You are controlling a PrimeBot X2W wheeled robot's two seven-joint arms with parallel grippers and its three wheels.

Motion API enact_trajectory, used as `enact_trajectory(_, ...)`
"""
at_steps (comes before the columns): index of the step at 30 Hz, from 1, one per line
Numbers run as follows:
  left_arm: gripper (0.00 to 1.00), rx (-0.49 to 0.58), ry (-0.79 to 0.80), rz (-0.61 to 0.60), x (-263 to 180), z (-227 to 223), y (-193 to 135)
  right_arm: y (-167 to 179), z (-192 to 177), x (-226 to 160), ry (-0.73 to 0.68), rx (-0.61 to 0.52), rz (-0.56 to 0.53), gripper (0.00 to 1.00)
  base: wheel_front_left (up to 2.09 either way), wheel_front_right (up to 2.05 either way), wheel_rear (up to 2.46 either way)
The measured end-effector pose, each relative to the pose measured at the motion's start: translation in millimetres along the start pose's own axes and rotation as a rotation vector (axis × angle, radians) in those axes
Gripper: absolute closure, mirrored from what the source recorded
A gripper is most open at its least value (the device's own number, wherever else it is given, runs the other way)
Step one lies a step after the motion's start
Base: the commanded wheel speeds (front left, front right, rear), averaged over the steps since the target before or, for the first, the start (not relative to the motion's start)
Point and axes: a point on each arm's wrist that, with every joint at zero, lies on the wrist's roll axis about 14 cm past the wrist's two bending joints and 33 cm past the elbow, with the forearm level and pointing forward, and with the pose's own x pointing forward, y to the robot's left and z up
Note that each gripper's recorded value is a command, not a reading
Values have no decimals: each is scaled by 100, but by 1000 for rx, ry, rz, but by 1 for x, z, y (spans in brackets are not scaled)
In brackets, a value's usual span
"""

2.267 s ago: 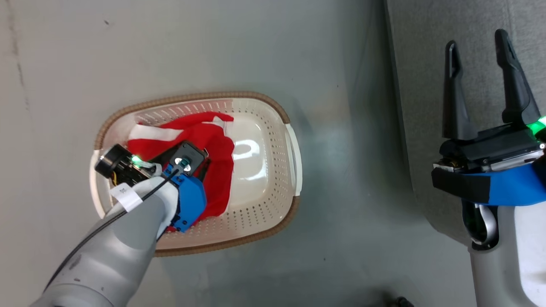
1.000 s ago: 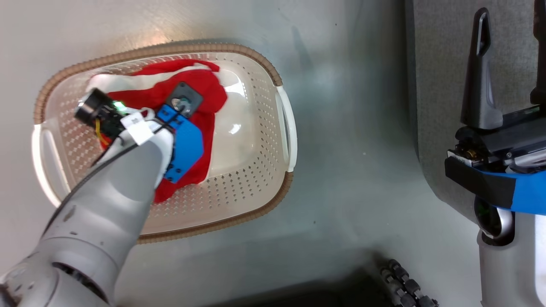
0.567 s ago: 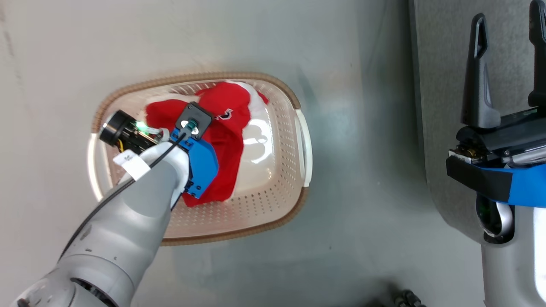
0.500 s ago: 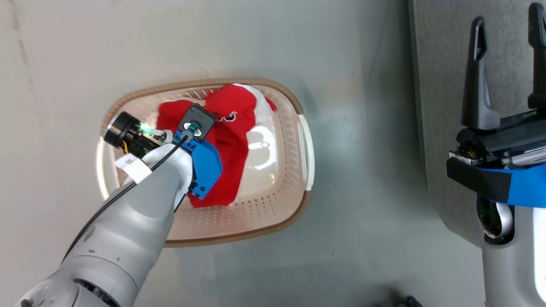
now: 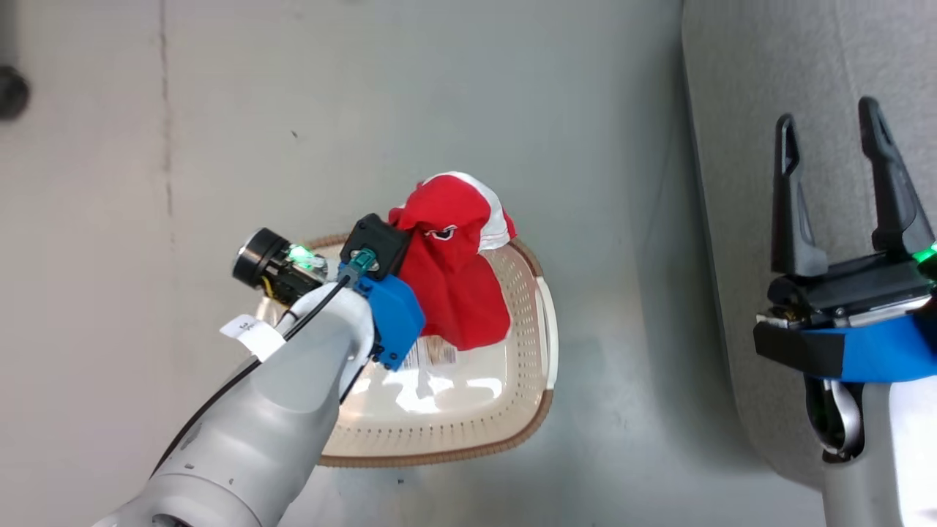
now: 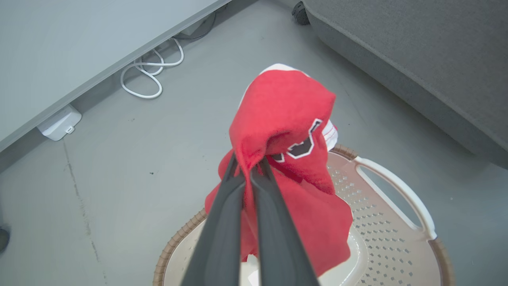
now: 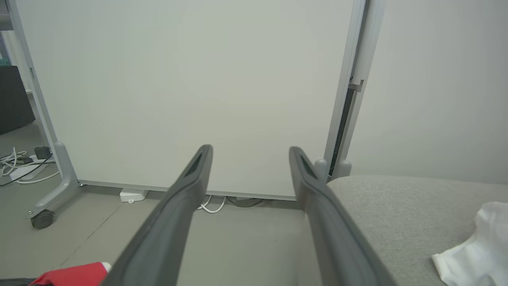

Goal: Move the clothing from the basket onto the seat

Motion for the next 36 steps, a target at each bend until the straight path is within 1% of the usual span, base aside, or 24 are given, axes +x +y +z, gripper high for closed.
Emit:
enact_trajectory(5,100,-13,-157,47,-24,53,4,4,23,-14,-23,8,3,0,0,0,0)
enact_trajectory(13,100,-17,-399,128,-79,129,14,13,56,-43,-59,21,9,0,0,0,0)
enact_trajectory(18,100,11,-540,168,-115,175,18,18,74,-59,-87,25,14,0,0,0,0)
enact_trajectory(27,100,84,-701,177,-164,225,4,24,92,-84,-116,39,20,0,0,0,0)
enact_trajectory(36,100,137,-787,161,-192,254,-10,33,95,-92,-118,54,39,0,0,0,0)
